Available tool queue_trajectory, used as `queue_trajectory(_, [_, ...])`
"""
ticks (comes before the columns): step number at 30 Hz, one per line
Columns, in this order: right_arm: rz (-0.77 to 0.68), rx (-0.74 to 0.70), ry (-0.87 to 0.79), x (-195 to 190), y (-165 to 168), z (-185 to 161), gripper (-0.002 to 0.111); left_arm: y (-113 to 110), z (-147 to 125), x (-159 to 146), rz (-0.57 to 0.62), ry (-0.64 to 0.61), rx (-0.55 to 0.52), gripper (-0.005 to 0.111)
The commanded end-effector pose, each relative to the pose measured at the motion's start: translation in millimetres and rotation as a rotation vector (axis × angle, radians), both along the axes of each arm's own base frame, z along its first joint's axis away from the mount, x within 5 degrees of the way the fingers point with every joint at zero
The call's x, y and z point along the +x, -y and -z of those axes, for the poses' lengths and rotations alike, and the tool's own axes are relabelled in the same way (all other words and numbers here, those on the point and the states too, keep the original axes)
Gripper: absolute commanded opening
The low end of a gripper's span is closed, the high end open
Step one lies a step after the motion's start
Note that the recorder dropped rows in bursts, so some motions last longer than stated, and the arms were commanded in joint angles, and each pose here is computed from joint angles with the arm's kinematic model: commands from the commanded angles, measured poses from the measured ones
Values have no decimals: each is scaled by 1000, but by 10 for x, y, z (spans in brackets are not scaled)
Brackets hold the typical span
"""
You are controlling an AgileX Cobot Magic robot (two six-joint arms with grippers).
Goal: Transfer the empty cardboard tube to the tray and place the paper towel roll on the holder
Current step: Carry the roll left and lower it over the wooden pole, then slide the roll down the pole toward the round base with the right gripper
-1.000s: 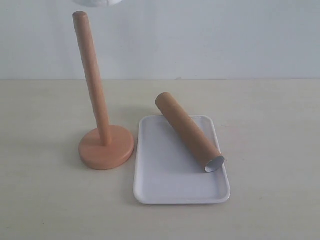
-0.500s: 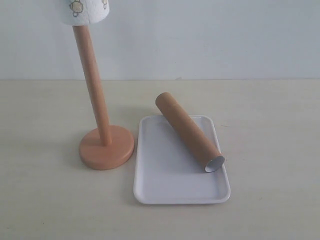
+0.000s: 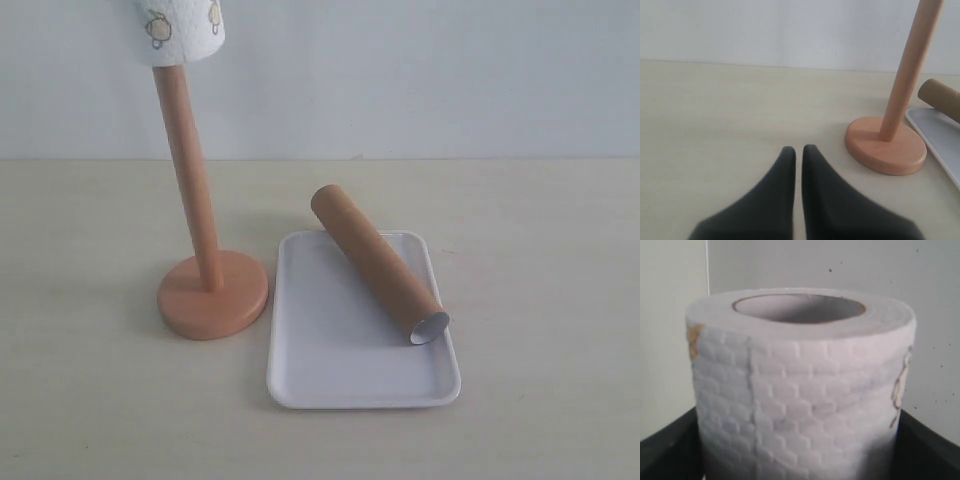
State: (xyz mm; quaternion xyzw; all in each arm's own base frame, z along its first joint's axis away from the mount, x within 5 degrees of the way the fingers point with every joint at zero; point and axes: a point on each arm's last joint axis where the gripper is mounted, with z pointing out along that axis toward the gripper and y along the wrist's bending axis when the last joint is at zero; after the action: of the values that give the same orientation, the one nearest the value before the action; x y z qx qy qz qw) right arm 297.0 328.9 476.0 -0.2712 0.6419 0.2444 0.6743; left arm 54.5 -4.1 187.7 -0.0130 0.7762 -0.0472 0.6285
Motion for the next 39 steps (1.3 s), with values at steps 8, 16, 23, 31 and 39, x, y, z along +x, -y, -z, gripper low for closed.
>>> queue_trajectory(8, [-9, -39, -32, 200, -234, 364, 1, -2, 8, 0, -4, 4, 0, 4])
queue_trajectory(16, [-48, -7, -36, 226, -319, 529, 1, -2, 8, 0, -4, 4, 0, 4])
queue_trajectory(23, [-86, -39, -45, 226, -360, 833, 0, -2, 8, 0, -4, 4, 0, 4])
queue_trajectory(31, [-81, -23, -49, 268, -128, 949, 0, -2, 8, 0, -4, 4, 0, 4])
queue_trajectory(39, [-123, 96, -40, 244, 23, 1223, 0, -2, 8, 0, -4, 4, 0, 4])
